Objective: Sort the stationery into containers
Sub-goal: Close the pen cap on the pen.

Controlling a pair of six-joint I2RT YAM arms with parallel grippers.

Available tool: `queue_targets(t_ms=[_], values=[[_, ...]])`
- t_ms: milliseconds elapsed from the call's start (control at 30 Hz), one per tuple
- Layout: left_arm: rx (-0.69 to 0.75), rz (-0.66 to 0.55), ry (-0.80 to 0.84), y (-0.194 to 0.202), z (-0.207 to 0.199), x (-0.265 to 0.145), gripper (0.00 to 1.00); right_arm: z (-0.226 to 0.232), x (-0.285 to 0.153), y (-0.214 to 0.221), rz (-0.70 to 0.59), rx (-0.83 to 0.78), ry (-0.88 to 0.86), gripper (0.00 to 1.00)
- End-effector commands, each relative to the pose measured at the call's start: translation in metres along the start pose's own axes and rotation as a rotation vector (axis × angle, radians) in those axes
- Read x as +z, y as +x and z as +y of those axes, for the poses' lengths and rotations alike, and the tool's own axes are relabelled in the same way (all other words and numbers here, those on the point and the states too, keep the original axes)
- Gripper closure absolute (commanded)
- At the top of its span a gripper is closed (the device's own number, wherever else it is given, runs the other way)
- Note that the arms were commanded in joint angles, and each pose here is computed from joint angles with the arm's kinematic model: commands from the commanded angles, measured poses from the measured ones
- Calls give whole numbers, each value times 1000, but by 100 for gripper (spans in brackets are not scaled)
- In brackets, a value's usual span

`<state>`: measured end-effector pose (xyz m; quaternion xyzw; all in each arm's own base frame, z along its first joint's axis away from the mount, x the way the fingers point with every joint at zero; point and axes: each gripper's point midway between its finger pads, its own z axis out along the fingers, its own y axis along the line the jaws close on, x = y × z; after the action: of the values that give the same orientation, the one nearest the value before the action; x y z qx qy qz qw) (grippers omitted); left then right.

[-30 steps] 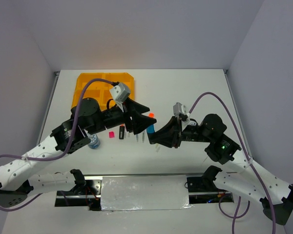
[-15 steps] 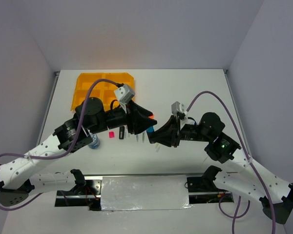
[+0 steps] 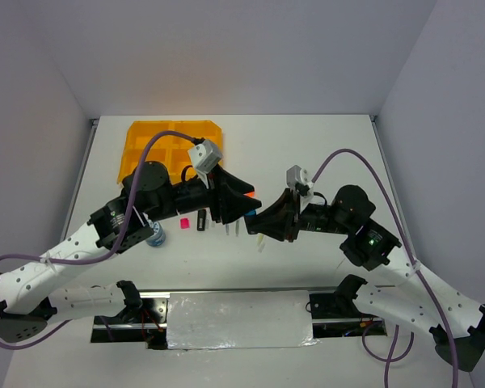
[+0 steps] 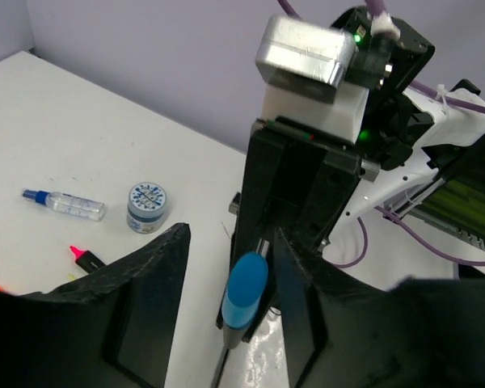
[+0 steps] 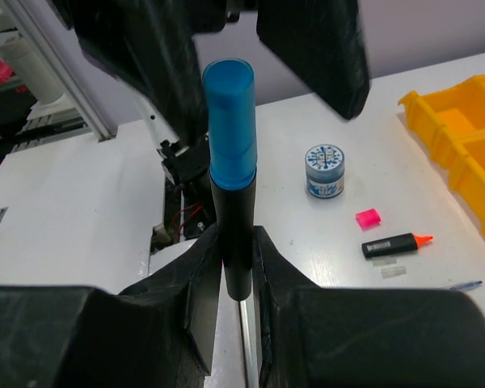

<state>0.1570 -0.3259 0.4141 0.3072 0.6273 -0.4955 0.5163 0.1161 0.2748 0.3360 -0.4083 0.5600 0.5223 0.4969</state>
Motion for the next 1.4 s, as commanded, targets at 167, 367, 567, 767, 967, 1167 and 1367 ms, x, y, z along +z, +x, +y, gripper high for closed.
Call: queue_targets(t_ms=[167,367,567,767,967,1167,1367], values=[[36,-29,79,-9,-17,-9,35,6,0,-44,-101,-67,1,100],[37,-34,75,-6,-15,-9,44,8,2,-43,-97,-63,-17,100],[46,-37,94,-4,-17,-9,54,9,4,-41,-91,-54,-31,100],[43,-5,141,9,-22,-7,70,15,-1,-62,-169,-59,-28,100],[32,-26,144,13,-21,-10,94,32,-9,-94,-247,-94,-68,100],[41,-38,155,7,-25,-14,64,28,-3,-86,-209,-85,-70,100],[65,-63,100,-11,-21,-18,24,23,0,-73,-184,-70,-71,100]])
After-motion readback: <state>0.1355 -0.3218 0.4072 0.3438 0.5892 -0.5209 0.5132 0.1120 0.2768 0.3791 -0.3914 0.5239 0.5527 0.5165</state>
